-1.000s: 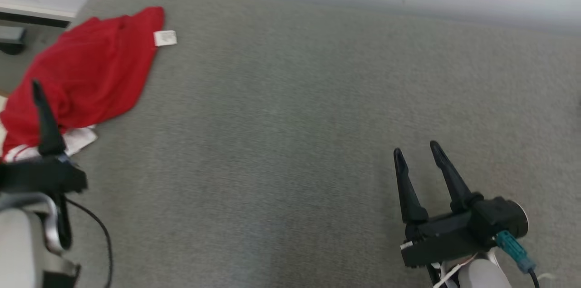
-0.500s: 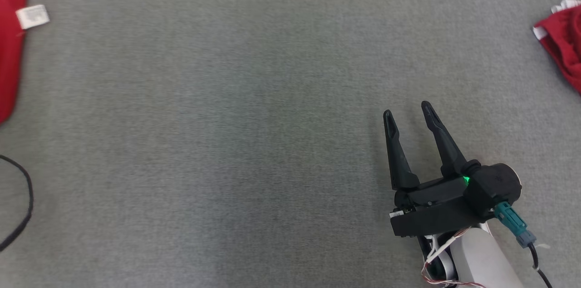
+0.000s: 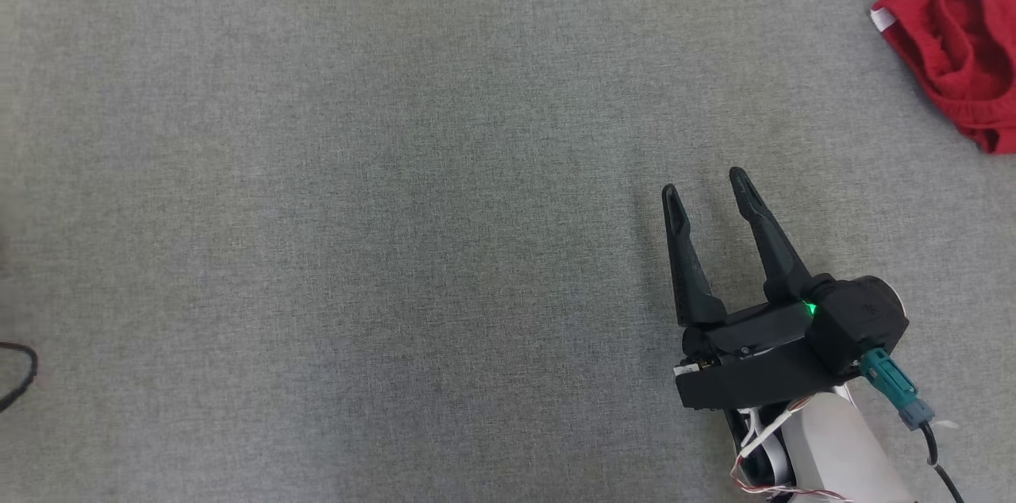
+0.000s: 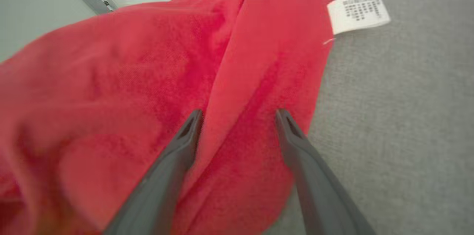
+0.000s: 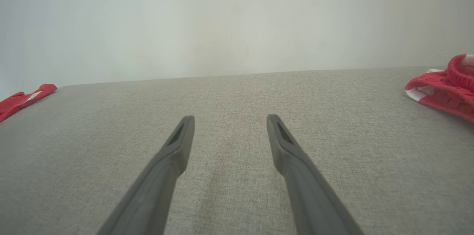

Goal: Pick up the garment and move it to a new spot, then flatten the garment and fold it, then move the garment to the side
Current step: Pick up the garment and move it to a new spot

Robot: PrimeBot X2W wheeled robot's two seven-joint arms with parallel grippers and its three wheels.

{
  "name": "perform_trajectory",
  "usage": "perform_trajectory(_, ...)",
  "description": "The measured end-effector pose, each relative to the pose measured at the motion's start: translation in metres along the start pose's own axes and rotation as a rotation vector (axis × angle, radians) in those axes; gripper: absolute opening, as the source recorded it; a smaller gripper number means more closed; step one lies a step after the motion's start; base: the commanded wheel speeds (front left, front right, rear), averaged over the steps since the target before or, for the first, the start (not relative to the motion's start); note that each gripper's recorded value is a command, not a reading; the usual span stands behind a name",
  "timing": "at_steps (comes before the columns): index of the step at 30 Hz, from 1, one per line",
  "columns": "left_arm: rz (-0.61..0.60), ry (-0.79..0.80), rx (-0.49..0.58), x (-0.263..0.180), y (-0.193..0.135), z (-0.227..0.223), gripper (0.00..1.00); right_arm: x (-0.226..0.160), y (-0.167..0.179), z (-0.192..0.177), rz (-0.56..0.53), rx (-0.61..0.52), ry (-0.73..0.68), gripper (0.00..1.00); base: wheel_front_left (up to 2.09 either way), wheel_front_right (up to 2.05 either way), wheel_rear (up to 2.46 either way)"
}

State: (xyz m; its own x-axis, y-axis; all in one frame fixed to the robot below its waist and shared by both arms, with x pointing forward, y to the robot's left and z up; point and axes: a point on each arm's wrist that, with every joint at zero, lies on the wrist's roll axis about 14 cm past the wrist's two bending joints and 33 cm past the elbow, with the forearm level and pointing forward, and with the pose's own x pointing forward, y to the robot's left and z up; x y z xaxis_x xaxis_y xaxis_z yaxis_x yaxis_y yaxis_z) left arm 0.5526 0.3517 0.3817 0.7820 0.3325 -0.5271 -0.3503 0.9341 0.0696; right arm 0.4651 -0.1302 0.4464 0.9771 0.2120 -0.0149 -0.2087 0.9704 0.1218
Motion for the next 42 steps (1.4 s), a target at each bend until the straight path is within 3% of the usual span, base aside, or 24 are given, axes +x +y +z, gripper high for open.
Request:
perform_trajectory(2,0.027,0.097,-0.035,0.0,0.005,-0.013,0.99,-0.002,0.002,0.001,0.006,-0.003,0.003,1.0,0.0,0.0,0.0)
perform_trajectory(3,0.028,0.096,-0.034,0.0,0.004,-0.013,0.0,-0.003,0.002,0.001,0.005,-0.003,0.003,1.0,0.0,0.0,0.0)
perform_trajectory(10,-0.037,-0.183,-0.018,-0.023,-0.001,0.052,0.0,-0.019,0.003,0.005,-0.008,-0.003,0.007,1.0,0.0,0.0,0.0)
perform_trajectory(14,-0.08,-0.335,-0.064,-0.044,-0.005,0.099,0.0,-0.022,0.009,0.015,0.003,-0.002,-0.014,1.0,0.0,0.0,0.0)
perform_trajectory(24,-0.239,-0.716,-0.086,-0.131,-0.033,0.229,0.0,-0.039,0.013,0.035,-0.005,0.025,-0.057,1.0,0.0,0.0,0.0)
perform_trajectory(31,-0.461,-0.898,-0.133,-0.206,-0.098,0.294,0.0,-0.054,0.001,0.042,-0.051,0.04,-0.072,1.0,0.0,0.0,0.0)
perform_trajectory(42,-0.912,-0.98,-0.145,-0.326,-0.24,0.315,0.0,-0.086,-0.027,0.046,-0.161,0.068,-0.082,1.0,0.0,0.0,0.0)
